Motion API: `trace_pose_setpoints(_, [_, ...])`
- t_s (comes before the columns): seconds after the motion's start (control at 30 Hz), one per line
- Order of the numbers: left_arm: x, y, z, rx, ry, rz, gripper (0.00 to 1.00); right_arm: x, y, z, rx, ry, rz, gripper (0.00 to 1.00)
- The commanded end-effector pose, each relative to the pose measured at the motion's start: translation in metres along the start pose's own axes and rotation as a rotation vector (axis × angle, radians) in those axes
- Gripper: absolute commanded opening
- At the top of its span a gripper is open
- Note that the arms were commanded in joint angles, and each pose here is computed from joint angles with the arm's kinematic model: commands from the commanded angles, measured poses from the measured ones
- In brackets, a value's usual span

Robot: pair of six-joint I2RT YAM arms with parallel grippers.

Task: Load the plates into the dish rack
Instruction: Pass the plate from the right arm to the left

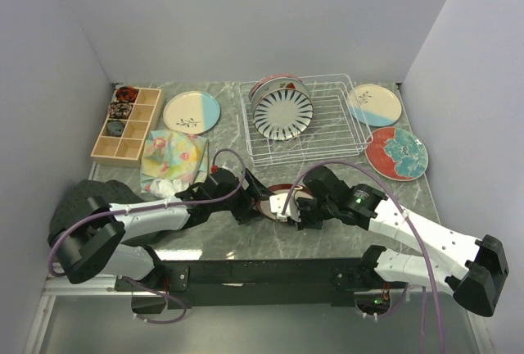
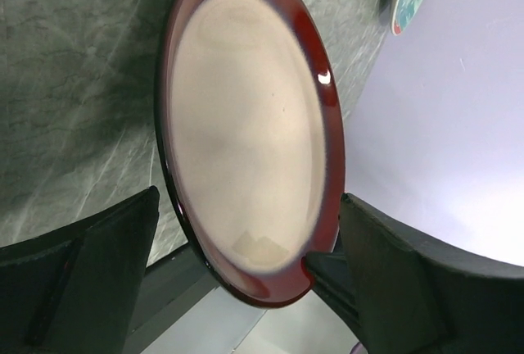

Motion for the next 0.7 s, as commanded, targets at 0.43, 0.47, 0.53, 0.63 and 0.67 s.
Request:
trace_pose_setpoints(0.43, [-0.0182,0.0014,-0.0002,-0.026,-0.052,-0.023,0.79,-0.0102,0.0255,-0.0016,-0.109,-0.051,-0.041,0.0])
trace_pose_setpoints(0.47, [-0.0195,0.0011,-0.0003,-0.025,-0.061,-0.023,0.79,-0.0097,0.0253,-0.0016,-0.11,-0.05,-0.041,0.0])
trace_pose_setpoints(0.53, [-0.0205,-0.0016,-0.0002,-0.011,-0.066,-0.019,0.79,-0.0093,0.0256,-0.0006,-0.112,-0.044,-0.042,0.0])
trace_pose_setpoints(0.63, [-0.0221,-0.006,0.0019,0.005,-0.07,-0.008,0.78,-0.0105,0.0275,0.0,-0.116,-0.047,-0.045,0.0])
trace_pose_setpoints(0.67, [-0.0217,-0.0076,0.0024,0.011,-0.07,-0.007,0.78,-0.0108,0.0266,0.0005,-0.112,-0.049,-0.041,0.0])
Point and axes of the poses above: each gripper's point midway between its finger pads, its own z axis out along the fingers, its own x axis along the line the jaws close on, y = z × x, the point moved 2 cm from there along -z, back along the fingers, and after that the axes turned 5 degrees about -z, right-handed, at the moved point
